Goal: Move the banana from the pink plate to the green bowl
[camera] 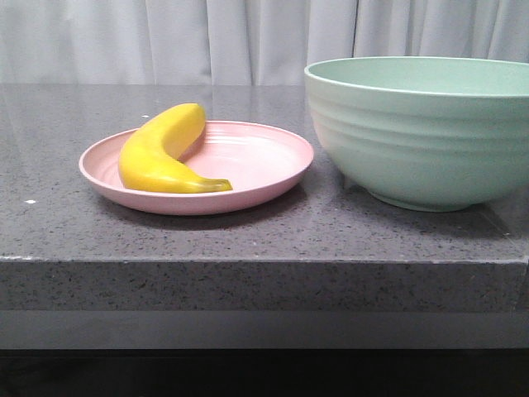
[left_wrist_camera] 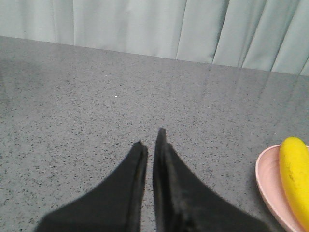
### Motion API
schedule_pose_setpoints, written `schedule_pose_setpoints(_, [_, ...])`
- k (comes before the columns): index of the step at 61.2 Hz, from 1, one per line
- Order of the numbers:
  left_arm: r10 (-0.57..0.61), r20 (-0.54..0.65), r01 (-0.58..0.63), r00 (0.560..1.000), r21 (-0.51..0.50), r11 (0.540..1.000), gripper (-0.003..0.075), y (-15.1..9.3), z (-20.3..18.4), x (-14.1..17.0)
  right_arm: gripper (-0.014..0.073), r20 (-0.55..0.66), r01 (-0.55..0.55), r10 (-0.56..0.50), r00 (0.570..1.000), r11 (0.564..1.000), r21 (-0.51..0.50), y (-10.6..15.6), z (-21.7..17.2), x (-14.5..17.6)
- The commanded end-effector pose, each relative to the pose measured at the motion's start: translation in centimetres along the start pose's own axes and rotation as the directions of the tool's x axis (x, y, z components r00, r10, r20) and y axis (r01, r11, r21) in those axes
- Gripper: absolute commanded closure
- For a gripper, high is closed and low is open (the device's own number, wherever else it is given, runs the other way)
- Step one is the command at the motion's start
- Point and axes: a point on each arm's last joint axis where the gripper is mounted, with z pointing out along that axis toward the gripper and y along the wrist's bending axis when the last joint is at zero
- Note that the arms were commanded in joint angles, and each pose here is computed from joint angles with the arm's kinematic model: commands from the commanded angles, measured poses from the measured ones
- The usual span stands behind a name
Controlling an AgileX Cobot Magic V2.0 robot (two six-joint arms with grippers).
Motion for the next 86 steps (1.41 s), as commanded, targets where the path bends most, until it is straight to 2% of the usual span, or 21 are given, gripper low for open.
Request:
schedule_pose_setpoints(1, [0.042,0.090,-0.041,0.995,-0.007,0.999,0.0379,-0.1,0.0,-1.7,0.0204,0.094,0.004,-0.005,0.996,1.000,0.007,0.1,-0.1,-1.7])
schedule_pose_setpoints(6, [0.044,0.099,-0.043,0.994,-0.009,0.999,0.0134,0.0,0.1,-1.8,0.0003,0.094,0.004,-0.005,0.996,1.000,0.007,0.1,-0.1,-1.7])
schedule_pose_setpoints(9, [0.044,0.116,-0.043,0.992,-0.010,0.999,0.0046,0.0,0.1,-1.9,-0.0069,0.094,0.004,-0.005,0.996,1.000,0.007,0.1,-0.1,-1.7])
schedule_pose_setpoints(11, [0.040,0.127,-0.039,0.991,-0.009,0.999,0.0012,0.0,0.1,-2.0,-0.0067,0.094,0.004,-0.005,0.996,1.000,0.007,0.1,-0.1,-1.7])
schedule_pose_setpoints(17, [0.005,0.137,-0.005,0.991,0.001,1.000,0.0048,-0.1,0.1,-2.1,-0.0048,0.094,0.004,-0.005,0.996,1.000,0.007,0.1,-0.1,-1.7])
schedule_pose_setpoints(23, [0.023,0.041,-0.025,0.999,0.033,0.999,0.0084,-0.5,0.5,-2.3,-0.0048,0.094,0.004,-0.005,0.996,1.000,0.007,0.1,-0.1,-1.7])
schedule_pose_setpoints(28, [0.076,-0.045,-0.072,0.996,0.095,0.993,0.0104,-1.4,1.4,-2.9,-0.0048,0.094,0.004,-0.005,0.996,1.000,0.007,0.1,-0.1,-1.7])
schedule_pose_setpoints(39, [0.143,-0.221,-0.077,0.965,0.283,0.956,0.0122,-4.9,4.5,-4.5,-0.0048,0.094,0.004,-0.005,0.996,1.000,0.007,0.1,-0.1,-1.7])
schedule_pose_setpoints(43, [0.160,-0.302,-0.045,0.940,0.356,0.933,0.0122,-6.9,6.1,-4.8,-0.0048,0.093,0.004,-0.005,0.996,1.000,0.007,0.1,-0.1,-1.7])
schedule_pose_setpoints(50, [0.183,-0.409,0.010,0.894,0.427,0.904,0.0122,-9.7,8.4,-5.1,-0.0048,0.092,0.004,-0.005,0.996,1.000,0.006,0.1,-0.1,-1.7])
schedule_pose_setpoints(60, [0.210,-0.578,0.091,0.789,0.447,0.890,0.0122,-12.7,12.5,-4.4,-0.0048,0.086,0.004,-0.005,0.996,1.000,0.006,0.1,-0.1,-1.7])
schedule_pose_setpoints(69, [0.224,-0.656,0.124,0.721,0.440,0.890,0.0122,-14.2,15.3,-3.6,-0.0048,0.086,0.004,-0.005,0.996,1.000,0.006,0.1,-0.1,-1.7])
schedule_pose_setpoints(79, [0.227,-0.692,0.137,0.686,0.429,0.893,0.0129,-14.8,17.0,-2.6,-0.0048,0.086,0.004,-0.005,0.996,1.000,0.006,0.1,-0.1,-1.7])
schedule_pose_setpoints(86, [0.229,-0.710,0.142,0.666,0.422,0.895,0.0160,-15.0,17.7,-1.9,-0.0048,0.086,0.004,-0.005,0.996,1.000,0.006,0.1,-0.1,-1.7])
